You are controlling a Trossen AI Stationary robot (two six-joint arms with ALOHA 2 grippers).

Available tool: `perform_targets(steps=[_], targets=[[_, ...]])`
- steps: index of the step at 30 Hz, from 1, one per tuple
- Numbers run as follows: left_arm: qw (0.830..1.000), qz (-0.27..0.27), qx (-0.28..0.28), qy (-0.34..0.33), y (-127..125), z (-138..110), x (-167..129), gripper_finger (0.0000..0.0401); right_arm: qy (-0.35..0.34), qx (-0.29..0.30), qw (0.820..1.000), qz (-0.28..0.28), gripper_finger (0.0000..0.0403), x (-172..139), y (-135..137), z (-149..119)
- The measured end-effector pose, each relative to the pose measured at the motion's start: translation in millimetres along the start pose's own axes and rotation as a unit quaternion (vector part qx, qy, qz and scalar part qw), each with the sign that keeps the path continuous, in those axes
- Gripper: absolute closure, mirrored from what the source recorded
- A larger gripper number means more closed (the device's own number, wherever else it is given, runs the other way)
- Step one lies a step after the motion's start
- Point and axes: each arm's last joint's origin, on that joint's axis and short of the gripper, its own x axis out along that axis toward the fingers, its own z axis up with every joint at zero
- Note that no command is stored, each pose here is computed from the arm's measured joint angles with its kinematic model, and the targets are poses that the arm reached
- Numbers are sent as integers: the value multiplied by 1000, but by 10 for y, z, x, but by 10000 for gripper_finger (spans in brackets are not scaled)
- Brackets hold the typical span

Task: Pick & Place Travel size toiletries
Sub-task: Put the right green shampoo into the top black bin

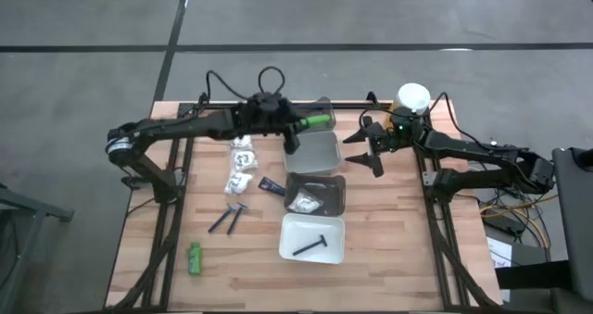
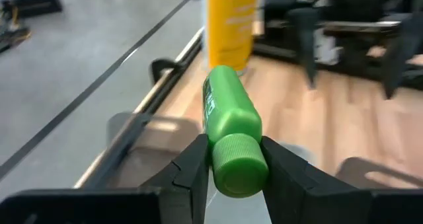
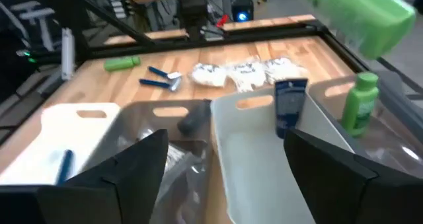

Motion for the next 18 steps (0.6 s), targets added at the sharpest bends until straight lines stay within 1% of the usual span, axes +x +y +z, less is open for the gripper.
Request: perform_targets(steps=[4,8,15,18], targets=[[999,23,-6,34,170,58,-51,288,15,-4,1000,0,128,0,2,-35],[997,33,7,69,265,76,-99,288,28,0,1000,1,144,-1,5,-64],[995,39,10,93,327,37,-113,288,33,6,999,2,167,-2,6,-75],[995,41,-8,92,332,38,-114,288,38,9,999,2,174,-3,7,-83]])
